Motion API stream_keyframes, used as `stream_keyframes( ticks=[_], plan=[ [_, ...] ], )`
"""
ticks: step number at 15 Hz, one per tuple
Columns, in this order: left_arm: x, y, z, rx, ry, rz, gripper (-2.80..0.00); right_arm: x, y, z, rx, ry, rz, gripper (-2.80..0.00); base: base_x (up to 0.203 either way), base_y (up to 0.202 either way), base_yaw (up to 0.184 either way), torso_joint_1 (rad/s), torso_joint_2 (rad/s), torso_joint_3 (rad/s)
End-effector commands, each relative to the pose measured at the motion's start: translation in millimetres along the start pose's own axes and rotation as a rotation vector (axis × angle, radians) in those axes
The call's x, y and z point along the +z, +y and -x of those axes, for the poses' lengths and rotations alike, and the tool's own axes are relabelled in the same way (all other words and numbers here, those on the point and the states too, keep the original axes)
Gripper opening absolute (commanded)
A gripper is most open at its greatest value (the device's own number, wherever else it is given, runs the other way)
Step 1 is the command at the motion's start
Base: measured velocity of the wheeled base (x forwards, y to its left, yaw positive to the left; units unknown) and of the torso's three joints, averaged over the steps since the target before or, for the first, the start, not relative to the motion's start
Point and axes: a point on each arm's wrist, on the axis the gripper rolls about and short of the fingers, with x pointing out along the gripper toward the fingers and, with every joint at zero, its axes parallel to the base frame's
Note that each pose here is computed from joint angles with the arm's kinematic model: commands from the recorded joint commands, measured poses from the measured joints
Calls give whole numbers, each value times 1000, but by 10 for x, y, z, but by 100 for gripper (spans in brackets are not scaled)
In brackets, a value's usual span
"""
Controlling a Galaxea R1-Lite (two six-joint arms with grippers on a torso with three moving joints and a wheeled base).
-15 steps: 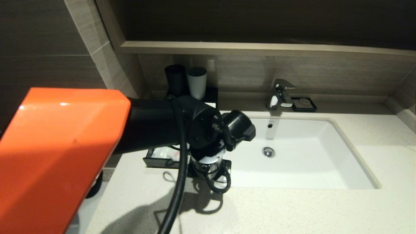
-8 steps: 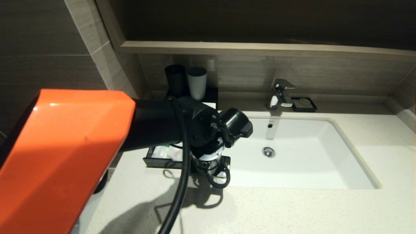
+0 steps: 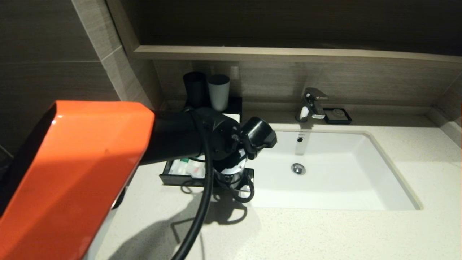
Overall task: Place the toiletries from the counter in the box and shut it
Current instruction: Close the drawer
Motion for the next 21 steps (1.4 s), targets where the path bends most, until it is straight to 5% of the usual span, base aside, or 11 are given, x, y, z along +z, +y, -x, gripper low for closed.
stream_keyframes(
  ticks=[1,21],
  plan=[
    [16,-3,-20,1,-10,6,-280,-1,0,-1,0,1,1,-280,0,0,0,0,0,0],
    [298,111,-134,8,-179,28,-280,-1,0,-1,0,1,1,-280,0,0,0,0,0,0]
  ],
)
